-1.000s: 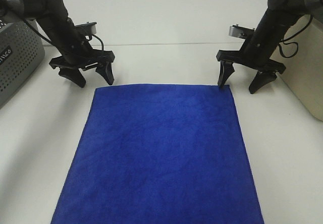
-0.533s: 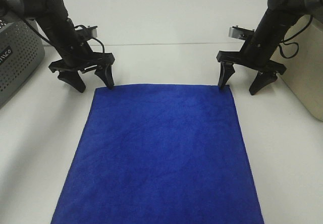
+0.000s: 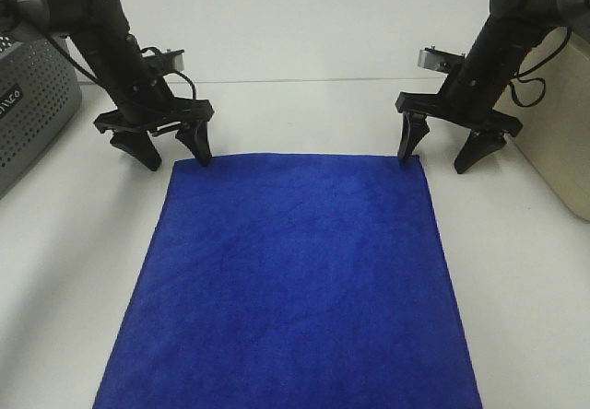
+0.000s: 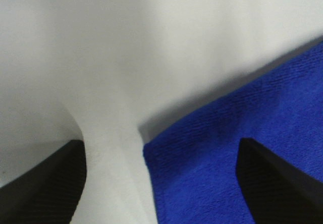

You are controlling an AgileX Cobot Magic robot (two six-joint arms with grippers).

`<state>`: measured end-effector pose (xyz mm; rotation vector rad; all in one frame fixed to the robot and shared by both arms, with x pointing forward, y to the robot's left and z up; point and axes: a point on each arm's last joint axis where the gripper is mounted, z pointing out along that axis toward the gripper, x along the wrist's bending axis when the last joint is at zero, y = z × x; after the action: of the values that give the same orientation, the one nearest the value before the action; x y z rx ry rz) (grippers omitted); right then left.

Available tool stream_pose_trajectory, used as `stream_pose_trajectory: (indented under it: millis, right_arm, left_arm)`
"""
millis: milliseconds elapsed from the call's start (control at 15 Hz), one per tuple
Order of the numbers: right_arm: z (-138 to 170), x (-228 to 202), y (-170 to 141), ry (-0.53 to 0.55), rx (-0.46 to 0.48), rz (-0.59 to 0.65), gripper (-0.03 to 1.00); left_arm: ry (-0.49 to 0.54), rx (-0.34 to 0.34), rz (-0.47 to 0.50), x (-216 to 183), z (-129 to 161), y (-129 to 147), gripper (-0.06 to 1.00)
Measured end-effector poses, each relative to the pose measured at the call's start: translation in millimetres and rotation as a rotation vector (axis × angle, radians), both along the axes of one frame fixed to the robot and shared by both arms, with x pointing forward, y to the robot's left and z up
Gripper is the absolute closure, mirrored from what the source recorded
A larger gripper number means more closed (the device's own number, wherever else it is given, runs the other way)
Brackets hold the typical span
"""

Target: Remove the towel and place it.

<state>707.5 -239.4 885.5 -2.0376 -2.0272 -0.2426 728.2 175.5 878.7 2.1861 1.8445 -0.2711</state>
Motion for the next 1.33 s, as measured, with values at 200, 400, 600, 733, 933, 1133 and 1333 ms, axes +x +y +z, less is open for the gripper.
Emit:
stream_pose_trajectory:
  millis: [200,400,600,733,933,1133,1333]
  right_arm:
    - [0,0,6,-0.001,0.058,0.004,0.16]
    - [-3,-2,32,-0.025,0.050,0.073,0.22]
    - [-5,-3,45,-0.053,0.018,0.115,0.32]
    - [-6,-2,44,-0.064,0.006,0.116,0.49]
    - [-7,-1,43,-0.075,0.000,0.116,0.83]
    - [-7,-1,43,-0.083,0.001,0.143,0.95]
    - [-7,-1,43,-0.085,0.000,0.148,0.95]
  left_arm:
    - [-0.009,-0.007,-0.039,-4,-2,-22,0.18]
    - [-0.051,-0.031,-0.066,-8,-2,-49,0.18]
    - [-0.066,-0.051,-0.066,-8,-3,-57,0.25]
    - [-0.067,-0.051,-0.064,-8,-5,-57,0.38]
    - [-0.063,-0.050,-0.071,-8,-8,-57,0.61]
    - [-0.071,-0.048,-0.070,-7,-10,-57,0.86]
    - [-0.087,-0.037,-0.086,-6,-8,-58,0.93]
